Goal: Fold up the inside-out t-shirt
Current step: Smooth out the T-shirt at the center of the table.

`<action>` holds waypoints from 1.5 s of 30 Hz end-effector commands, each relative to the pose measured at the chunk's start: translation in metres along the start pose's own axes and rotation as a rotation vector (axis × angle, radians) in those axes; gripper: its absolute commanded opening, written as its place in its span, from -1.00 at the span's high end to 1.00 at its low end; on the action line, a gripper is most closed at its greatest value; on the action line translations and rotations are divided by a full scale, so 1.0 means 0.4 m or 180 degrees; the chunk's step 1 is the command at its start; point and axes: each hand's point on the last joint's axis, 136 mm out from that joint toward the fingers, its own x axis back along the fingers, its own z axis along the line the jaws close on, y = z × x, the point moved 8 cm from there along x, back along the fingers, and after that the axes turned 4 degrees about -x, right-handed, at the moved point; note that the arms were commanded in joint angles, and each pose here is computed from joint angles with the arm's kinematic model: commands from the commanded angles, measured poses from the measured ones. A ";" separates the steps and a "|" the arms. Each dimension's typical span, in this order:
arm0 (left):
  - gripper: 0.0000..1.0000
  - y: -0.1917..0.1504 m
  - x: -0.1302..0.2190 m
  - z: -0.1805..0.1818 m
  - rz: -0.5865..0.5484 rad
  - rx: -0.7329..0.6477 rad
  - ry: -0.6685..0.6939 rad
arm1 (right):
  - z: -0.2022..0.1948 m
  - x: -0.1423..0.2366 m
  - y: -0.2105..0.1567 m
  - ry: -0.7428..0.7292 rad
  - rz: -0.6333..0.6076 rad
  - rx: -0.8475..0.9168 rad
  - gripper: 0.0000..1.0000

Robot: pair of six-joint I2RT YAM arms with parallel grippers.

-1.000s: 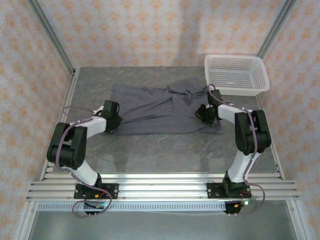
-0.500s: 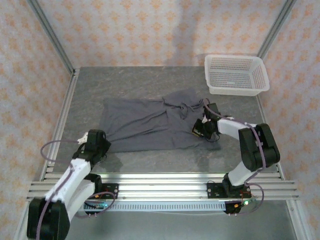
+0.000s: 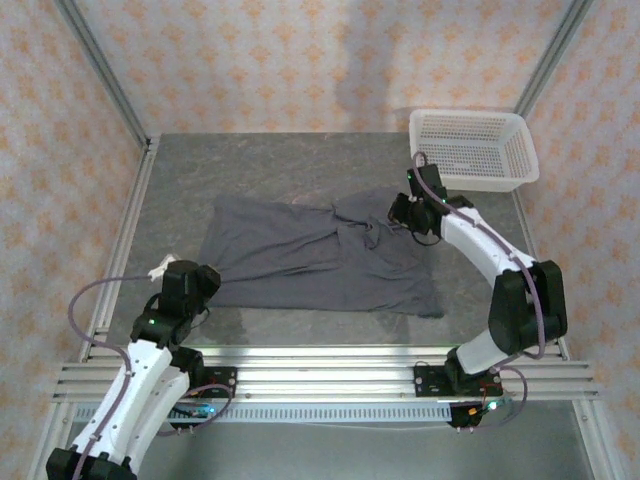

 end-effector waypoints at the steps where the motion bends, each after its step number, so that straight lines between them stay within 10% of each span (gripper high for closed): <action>1: 0.21 0.113 0.036 -0.161 -0.0130 -0.0531 -0.0470 | 0.030 -0.093 0.125 -0.0532 -0.0540 0.0109 0.14; 23: -0.01 0.175 -0.042 -0.324 0.0370 -0.1037 -0.0708 | 0.045 -0.377 0.186 -0.1134 -0.0161 0.0566 -0.10; 29: -0.01 0.188 -0.055 -0.337 0.0353 -0.1046 -0.0662 | 0.045 -0.434 0.174 -0.1019 0.0053 0.0375 0.16; 35: 0.00 0.191 -0.070 -0.342 0.0373 -0.1031 -0.0623 | 0.092 -0.398 0.218 -0.0859 -0.0042 0.0351 1.00; 45: 0.00 0.208 -0.075 -0.367 0.0334 -0.1041 -0.0683 | 0.157 -0.301 0.439 -0.0877 -0.1118 0.0000 0.98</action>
